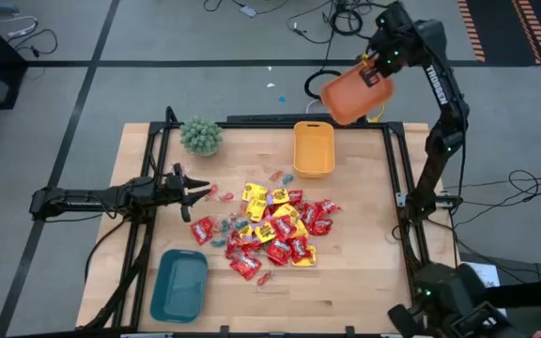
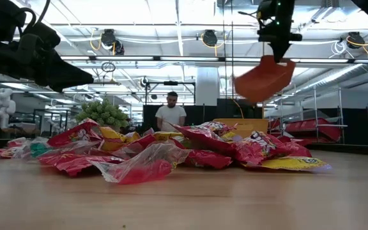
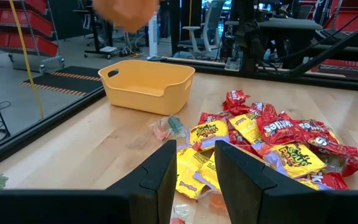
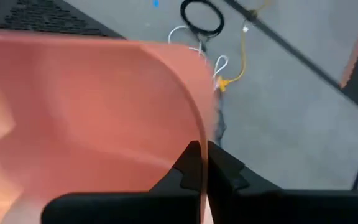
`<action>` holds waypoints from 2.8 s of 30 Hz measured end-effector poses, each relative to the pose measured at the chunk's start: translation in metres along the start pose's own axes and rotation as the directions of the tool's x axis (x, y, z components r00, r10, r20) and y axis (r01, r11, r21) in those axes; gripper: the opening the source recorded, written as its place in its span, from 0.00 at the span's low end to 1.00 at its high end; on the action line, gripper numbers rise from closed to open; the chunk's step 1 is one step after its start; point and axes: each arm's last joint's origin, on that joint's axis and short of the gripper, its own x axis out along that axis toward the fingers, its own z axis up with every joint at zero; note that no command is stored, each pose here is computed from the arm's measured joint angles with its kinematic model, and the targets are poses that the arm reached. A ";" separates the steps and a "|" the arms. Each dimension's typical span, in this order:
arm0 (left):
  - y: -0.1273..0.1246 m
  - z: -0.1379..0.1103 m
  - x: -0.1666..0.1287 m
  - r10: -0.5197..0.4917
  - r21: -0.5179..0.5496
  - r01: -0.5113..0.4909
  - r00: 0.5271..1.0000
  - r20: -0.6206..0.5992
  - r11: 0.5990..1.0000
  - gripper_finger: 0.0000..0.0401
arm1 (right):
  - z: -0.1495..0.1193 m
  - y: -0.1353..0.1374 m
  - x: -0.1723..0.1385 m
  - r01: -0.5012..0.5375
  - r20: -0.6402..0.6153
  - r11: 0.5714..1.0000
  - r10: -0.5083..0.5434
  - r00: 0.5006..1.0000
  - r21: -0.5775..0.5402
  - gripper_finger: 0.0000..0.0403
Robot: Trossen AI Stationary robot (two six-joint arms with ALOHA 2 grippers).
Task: Sort candy
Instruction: Move the orange bin to the left side of the yellow bin, then move the blue bin to the right side of the yellow bin
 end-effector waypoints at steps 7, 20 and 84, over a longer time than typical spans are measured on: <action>0.000 0.000 0.000 0.000 0.000 0.000 1.000 0.000 1.000 0.30 | -0.001 -0.007 0.001 0.171 -0.039 0.972 -0.180 0.983 -0.163 0.00; 0.000 0.000 0.000 0.000 0.000 0.000 1.000 0.000 1.000 0.30 | -0.044 0.027 0.057 0.025 -0.325 0.890 -0.193 0.926 -0.456 0.00; 0.000 0.000 0.000 0.000 0.000 0.000 1.000 0.000 1.000 0.30 | -0.059 0.128 0.183 -0.213 -0.330 0.608 -0.086 0.940 -0.765 0.19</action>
